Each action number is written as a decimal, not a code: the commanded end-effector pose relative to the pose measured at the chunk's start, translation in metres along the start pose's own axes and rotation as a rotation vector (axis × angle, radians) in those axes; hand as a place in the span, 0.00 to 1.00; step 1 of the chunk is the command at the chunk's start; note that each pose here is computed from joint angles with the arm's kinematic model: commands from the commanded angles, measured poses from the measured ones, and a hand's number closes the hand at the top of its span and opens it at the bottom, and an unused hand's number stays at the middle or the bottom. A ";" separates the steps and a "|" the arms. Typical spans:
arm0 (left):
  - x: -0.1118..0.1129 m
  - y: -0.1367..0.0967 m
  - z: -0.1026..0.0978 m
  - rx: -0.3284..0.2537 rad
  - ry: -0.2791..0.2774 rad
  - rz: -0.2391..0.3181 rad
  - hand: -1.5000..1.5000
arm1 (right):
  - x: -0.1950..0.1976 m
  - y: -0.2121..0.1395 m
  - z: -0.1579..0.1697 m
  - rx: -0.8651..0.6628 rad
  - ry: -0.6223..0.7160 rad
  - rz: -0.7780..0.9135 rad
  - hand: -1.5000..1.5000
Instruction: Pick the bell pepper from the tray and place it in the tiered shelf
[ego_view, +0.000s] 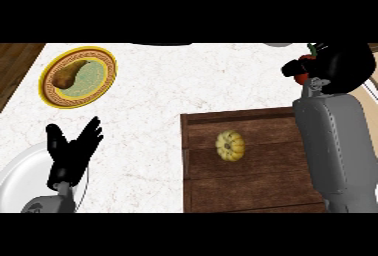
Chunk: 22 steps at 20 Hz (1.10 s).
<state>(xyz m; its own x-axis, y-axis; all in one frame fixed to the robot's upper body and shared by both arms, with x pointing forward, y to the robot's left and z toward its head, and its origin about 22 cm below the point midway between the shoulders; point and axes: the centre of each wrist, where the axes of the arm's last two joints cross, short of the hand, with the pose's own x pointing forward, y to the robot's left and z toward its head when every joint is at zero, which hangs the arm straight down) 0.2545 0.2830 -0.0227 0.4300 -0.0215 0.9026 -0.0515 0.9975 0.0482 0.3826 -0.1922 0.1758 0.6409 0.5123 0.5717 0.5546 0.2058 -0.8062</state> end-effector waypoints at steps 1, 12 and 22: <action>-0.005 0.009 -0.001 0.010 0.028 -0.008 0.50 | 0.054 -0.030 0.009 -0.165 0.194 -0.013 1.00; -0.004 0.018 0.000 0.029 0.020 0.017 0.50 | 0.102 -0.118 -0.038 -0.272 0.271 -0.034 1.00; -0.010 0.009 0.000 0.015 0.030 -0.002 0.50 | 0.084 -0.168 -0.101 -0.348 0.295 -0.003 1.00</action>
<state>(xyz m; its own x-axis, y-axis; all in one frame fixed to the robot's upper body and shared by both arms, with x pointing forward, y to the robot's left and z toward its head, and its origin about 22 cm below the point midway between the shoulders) 0.2532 0.2913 -0.0231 0.4421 -0.0168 0.8968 -0.0742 0.9957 0.0552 0.3984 -0.2546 0.3613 0.6886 0.3745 0.6210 0.6965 -0.1032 -0.7101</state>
